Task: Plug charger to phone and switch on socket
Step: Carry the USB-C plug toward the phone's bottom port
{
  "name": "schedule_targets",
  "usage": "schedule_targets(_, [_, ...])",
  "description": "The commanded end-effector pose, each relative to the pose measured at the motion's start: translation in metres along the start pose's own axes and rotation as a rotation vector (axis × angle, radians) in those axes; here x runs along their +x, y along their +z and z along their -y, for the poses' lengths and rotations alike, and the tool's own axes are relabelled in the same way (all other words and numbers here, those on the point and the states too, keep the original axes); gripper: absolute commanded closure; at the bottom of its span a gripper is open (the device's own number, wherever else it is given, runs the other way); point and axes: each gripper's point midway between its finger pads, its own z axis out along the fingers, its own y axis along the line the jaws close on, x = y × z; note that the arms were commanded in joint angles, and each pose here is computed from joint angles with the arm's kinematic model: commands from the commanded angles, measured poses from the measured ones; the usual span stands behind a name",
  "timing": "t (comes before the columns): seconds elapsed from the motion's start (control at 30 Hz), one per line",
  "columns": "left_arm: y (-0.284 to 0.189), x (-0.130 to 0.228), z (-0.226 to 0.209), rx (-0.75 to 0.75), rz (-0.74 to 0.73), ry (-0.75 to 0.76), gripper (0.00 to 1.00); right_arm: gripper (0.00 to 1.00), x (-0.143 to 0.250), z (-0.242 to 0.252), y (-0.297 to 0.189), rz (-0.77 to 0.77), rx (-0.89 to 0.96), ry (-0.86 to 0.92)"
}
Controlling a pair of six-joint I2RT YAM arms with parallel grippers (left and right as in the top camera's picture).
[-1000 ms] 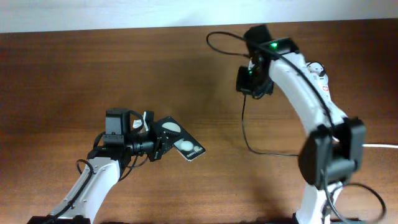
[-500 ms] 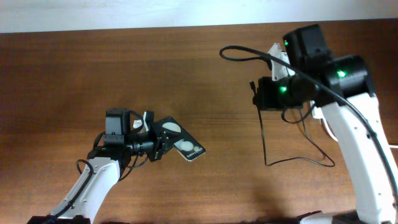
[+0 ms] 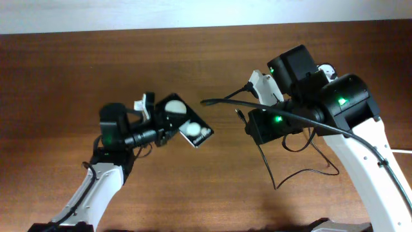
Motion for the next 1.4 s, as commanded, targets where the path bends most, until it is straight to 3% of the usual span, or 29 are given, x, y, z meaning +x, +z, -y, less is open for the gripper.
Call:
schedule_targets(0.0, [-0.018, -0.016, 0.031, 0.101, 0.022, 0.022, 1.0, 0.96, 0.008, 0.0, -0.003, -0.015, 0.012, -0.014])
schedule_targets(0.13, [-0.033, -0.05, 0.061, 0.152, 0.036, 0.065, 1.0, 0.96, 0.02, 0.004, 0.006, -0.075, 0.016, 0.007])
schedule_targets(0.3, [-0.017, -0.077, 0.088, 0.202, -0.145, 0.116, 1.0, 0.96, 0.007, -0.033, 0.011, -0.035, -0.158, -0.033])
schedule_targets(0.4, [-0.017, -0.075, 0.088, 0.204, -0.158, 0.116, 1.0, 0.96, -0.005, -0.062, 0.031, 0.031, -0.16, -0.171])
schedule_targets(0.47, [-0.018, -0.069, 0.088, 0.21, -0.192, 0.119, 1.0, 0.96, -0.01, -0.058, 0.046, 0.052, -0.083, -0.159])
schedule_targets(0.7, [-0.019, -0.067, 0.089, 0.213, -0.206, 0.12, 1.0, 0.96, -0.024, -0.054, 0.09, -0.005, -0.067, -0.146])
schedule_targets(1.37, [-0.02, -0.063, 0.089, 0.217, -0.232, 0.123, 1.0, 0.96, -0.04, -0.073, 0.096, 0.058, -0.113, -0.099])
